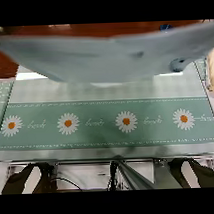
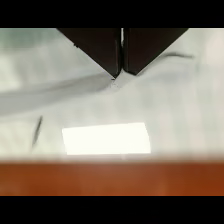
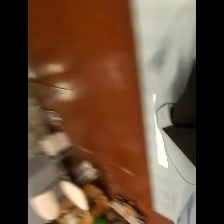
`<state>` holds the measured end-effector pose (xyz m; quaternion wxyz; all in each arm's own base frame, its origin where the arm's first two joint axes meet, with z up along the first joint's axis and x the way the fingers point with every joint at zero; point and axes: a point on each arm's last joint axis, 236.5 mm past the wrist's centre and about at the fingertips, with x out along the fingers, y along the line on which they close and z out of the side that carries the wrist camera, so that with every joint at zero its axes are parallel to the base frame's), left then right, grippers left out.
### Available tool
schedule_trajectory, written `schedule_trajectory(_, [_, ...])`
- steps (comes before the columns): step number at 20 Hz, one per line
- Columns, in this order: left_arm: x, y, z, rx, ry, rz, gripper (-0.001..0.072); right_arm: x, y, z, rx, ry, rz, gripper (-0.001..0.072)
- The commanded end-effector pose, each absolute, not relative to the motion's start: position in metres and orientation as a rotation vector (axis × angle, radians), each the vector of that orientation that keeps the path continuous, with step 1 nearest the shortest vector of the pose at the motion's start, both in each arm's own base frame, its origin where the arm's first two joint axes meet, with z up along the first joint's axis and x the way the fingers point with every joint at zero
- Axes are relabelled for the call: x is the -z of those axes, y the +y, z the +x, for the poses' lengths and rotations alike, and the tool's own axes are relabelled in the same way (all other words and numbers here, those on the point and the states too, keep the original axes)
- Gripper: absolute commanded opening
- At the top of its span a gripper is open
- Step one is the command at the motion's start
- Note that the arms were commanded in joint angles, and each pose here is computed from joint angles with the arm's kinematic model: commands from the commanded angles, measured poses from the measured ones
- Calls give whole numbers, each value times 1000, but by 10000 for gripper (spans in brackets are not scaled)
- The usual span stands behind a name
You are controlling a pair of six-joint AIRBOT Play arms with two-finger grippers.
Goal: Fold the shirts.
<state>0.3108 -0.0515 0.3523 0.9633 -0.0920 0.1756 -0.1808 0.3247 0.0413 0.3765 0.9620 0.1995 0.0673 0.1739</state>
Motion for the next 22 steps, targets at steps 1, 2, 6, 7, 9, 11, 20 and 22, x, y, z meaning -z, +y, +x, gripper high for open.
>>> schedule_trajectory(1, [-505, -70, 213, 274, -63, -20, 22, -519, 51, 235, -263, -167, 271, 15])
schedule_trajectory(2, [-525, -75, 190, 250, -106, -18, 22, -541, 52, 213, -234, -212, 248, 15])
schedule_trajectory(6, [-516, -97, 123, 198, 0, 20, 22, -554, 50, 145, -68, -168, 142, 15])
schedule_trajectory(7, [-508, -97, 112, 180, 41, 27, 22, -545, 46, 133, -22, -122, 125, 15])
schedule_trajectory(9, [-486, -94, 96, 143, 133, 44, 22, -524, 41, 117, 30, -29, 97, 15])
schedule_trajectory(11, [-456, -85, 93, 128, 268, 36, 22, -493, 30, 116, 71, 106, 96, 15])
schedule_trajectory(20, [-235, -48, 195, 249, 898, -169, 22, -271, -25, 235, 63, 821, 181, 14])
schedule_trajectory(22, [-186, -38, 241, 234, 905, -246, 22, -228, -33, 290, 36, 834, 260, 14])
